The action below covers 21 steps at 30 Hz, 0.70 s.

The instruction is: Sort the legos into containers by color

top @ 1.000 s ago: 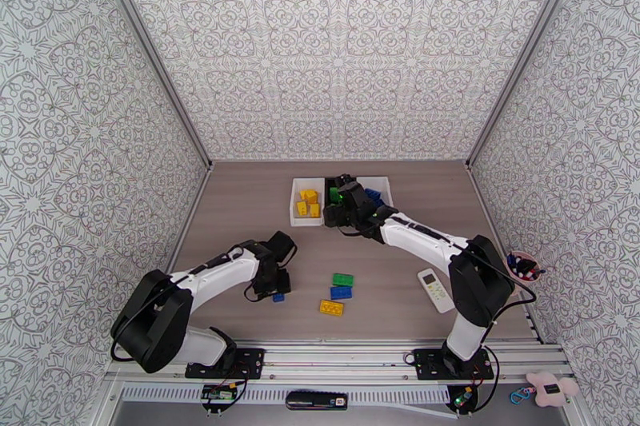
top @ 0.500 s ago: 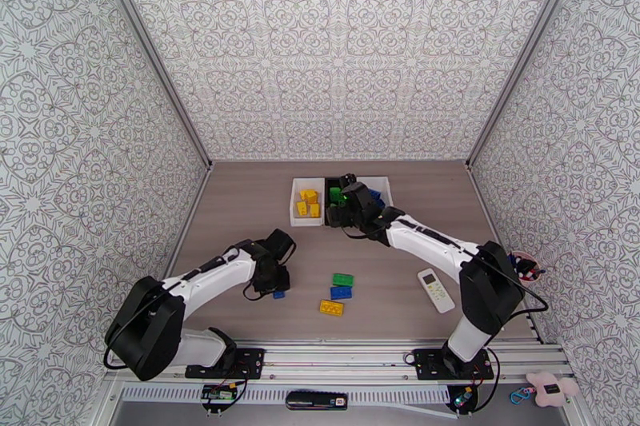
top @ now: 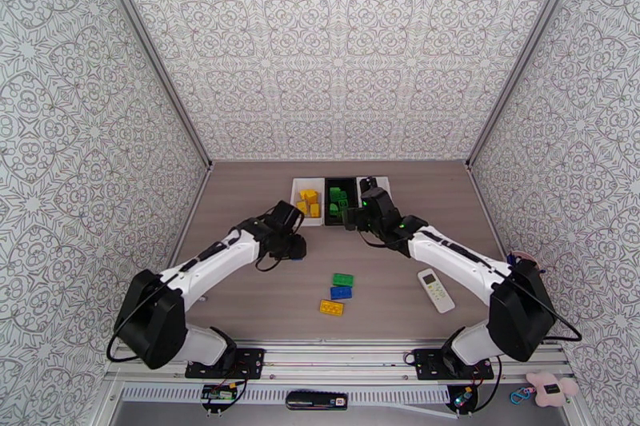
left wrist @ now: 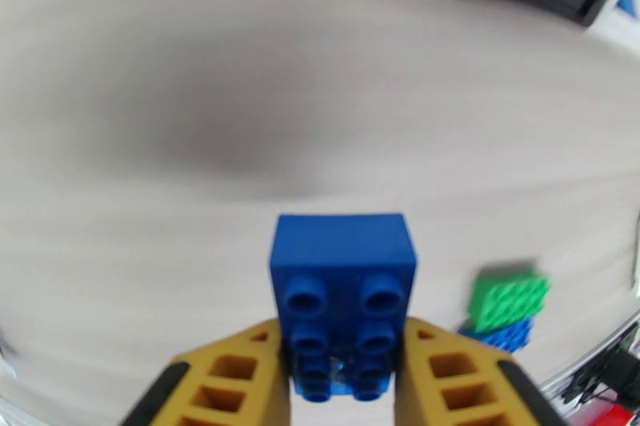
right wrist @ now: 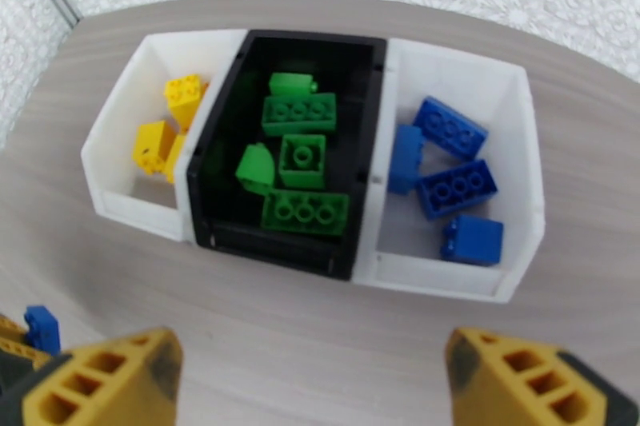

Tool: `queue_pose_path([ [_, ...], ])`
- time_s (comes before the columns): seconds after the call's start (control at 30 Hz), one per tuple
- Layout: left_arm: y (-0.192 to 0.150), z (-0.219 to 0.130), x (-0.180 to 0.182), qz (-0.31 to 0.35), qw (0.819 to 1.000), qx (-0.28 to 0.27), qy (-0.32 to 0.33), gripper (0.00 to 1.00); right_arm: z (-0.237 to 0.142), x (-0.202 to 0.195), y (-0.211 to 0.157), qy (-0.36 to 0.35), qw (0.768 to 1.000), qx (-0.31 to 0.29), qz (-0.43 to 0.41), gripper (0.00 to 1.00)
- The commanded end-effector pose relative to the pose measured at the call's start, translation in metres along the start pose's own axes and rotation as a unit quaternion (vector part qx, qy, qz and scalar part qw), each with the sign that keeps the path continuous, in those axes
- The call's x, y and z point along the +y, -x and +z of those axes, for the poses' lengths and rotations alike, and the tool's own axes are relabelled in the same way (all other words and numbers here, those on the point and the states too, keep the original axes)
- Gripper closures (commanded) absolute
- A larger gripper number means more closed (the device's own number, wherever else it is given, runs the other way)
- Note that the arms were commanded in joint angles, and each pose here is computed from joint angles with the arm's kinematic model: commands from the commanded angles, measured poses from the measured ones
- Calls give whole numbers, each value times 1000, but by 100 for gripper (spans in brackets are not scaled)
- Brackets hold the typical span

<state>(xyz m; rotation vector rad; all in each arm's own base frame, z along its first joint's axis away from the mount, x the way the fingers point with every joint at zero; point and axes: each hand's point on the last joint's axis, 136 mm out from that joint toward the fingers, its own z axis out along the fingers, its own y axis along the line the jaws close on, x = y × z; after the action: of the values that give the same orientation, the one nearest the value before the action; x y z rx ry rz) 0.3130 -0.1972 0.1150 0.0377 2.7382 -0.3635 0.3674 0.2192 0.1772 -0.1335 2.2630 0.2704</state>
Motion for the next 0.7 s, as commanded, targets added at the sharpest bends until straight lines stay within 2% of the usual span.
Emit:
queue_pose_path([
  [0.0,47,-1,-38,73,995,-48,-40,67,-8,-18,-10,-16,999,-1,39,10],
  [0.17,107,6,-87,126,985,-94,-70,67,-24,-35,-22,-25,998,-6,60,10],
  [0.37,157,20,-148,132,974,-125,-136,67,-42,-54,-37,-48,997,-5,67,11],
  [0.67,207,55,-201,64,962,-152,-219,68,-69,-67,-45,-48,994,-24,97,11],
])
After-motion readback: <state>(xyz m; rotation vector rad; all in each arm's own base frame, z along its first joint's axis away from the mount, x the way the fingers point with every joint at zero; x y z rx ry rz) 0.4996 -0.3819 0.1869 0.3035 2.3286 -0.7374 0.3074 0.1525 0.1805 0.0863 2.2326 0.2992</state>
